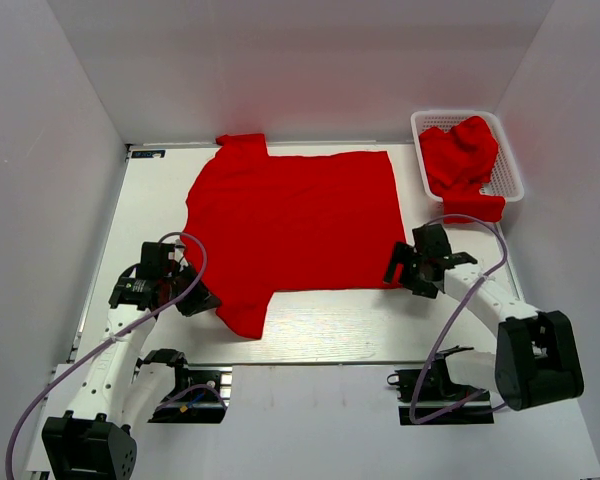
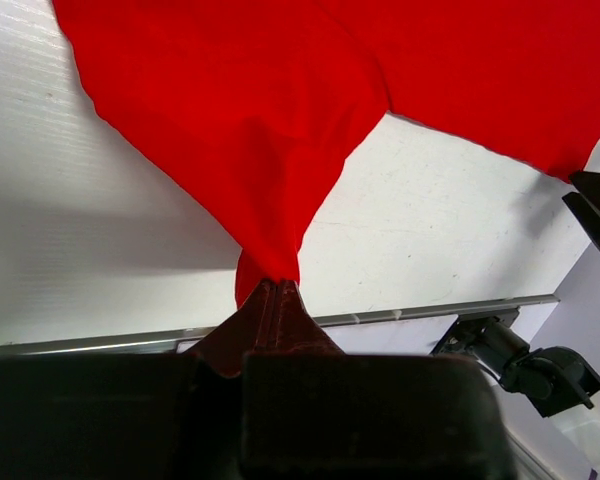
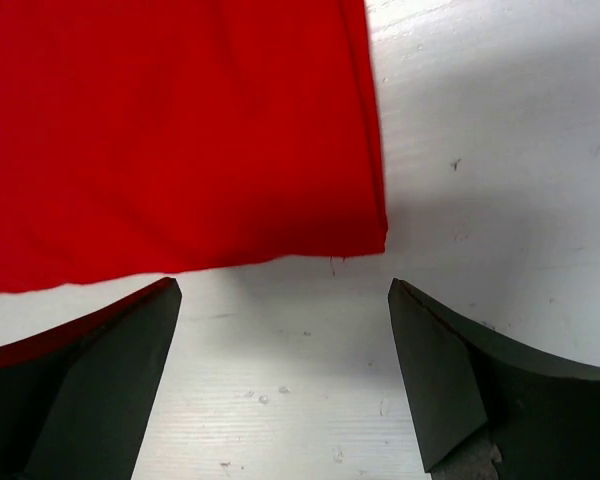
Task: Fold and stack the t-shirts
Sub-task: Grap the side of the flattened tshirt closest away from the robot with both arms
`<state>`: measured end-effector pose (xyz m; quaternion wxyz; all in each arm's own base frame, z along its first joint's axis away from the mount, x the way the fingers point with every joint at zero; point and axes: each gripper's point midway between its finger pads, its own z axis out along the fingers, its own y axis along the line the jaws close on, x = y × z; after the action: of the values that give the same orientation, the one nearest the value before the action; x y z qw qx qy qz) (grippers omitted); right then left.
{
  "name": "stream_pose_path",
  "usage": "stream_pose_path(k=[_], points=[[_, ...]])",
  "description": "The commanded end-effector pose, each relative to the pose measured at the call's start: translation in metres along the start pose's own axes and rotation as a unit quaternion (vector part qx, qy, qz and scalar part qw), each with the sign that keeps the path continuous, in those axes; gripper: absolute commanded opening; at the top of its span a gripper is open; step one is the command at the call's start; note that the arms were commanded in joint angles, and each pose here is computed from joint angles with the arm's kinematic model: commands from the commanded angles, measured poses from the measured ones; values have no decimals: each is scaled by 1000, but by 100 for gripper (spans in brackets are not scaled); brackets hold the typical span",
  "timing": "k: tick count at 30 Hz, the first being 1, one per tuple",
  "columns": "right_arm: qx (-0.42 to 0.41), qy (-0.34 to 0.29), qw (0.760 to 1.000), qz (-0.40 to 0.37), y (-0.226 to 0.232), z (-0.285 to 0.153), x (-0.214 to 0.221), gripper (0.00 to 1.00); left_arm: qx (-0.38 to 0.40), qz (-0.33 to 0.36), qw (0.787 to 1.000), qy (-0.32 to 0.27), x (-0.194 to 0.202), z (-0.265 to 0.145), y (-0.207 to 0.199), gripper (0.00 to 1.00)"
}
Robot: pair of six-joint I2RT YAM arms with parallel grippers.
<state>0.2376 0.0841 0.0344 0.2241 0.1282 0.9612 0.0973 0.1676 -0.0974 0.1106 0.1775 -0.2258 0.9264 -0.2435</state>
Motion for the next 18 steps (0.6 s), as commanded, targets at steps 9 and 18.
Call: stream_pose_path(k=[9,18], points=[[-1,-45,999,24,7,28,-29,90,-8,7,1000,-1,0,3,4,0],[-3,-36,999,28,5,22,-18,0,-18,4,1000,3,4,-1,7,0]])
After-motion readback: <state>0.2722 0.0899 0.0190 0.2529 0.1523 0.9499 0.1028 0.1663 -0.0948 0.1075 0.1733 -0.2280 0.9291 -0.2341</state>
